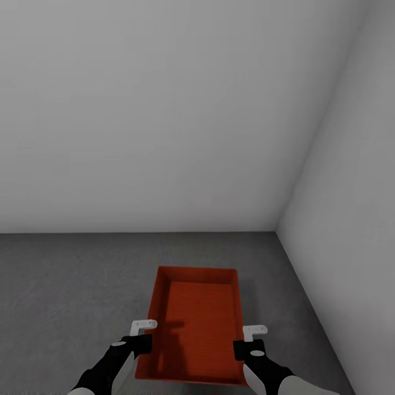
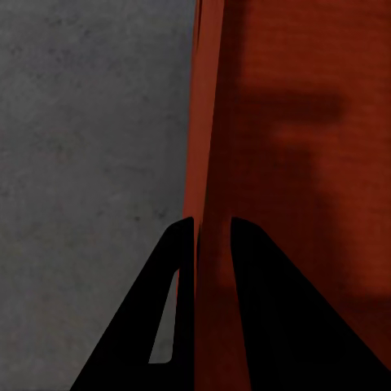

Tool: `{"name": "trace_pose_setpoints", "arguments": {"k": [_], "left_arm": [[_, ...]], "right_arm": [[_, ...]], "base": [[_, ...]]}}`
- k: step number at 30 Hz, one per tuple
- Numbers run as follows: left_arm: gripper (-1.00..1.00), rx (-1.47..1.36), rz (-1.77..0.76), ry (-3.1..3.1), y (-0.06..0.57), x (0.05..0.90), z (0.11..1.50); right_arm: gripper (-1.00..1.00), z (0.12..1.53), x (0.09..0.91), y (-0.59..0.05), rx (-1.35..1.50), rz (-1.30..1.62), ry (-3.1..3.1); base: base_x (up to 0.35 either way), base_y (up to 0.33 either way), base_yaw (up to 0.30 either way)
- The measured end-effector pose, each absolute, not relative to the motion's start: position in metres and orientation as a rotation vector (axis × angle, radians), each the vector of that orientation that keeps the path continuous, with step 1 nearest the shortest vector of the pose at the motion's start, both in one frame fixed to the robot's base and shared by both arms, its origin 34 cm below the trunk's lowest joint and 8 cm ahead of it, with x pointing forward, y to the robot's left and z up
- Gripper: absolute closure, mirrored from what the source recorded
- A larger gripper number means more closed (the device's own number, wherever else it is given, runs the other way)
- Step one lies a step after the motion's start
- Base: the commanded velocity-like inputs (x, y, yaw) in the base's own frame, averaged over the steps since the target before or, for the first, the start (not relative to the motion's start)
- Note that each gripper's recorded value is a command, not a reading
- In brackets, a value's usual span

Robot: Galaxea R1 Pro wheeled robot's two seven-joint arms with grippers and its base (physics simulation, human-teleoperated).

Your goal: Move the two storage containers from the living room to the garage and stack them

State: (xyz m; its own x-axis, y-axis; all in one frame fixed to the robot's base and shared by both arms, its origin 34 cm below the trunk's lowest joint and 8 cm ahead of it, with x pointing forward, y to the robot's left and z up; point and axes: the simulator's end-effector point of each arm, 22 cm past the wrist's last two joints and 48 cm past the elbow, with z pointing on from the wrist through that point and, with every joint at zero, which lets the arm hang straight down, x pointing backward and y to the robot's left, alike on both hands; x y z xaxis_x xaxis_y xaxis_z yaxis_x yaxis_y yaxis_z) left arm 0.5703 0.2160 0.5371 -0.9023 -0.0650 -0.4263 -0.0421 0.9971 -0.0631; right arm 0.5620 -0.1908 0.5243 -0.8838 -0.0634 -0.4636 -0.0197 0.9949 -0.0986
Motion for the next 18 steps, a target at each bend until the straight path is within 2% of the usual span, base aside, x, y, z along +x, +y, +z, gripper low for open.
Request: {"name": "trace_pose_setpoints", "arguments": {"k": [18], "left_arm": [[1.00, -0.078, -0.072, 2.725, 0.216, 0.561, 0.496]], "right_arm": [[1.00, 0.483, 0.552, -0.191, -0.061, -0.125, 2.681]], "base": [[0.000, 0.000, 0.000]]}}
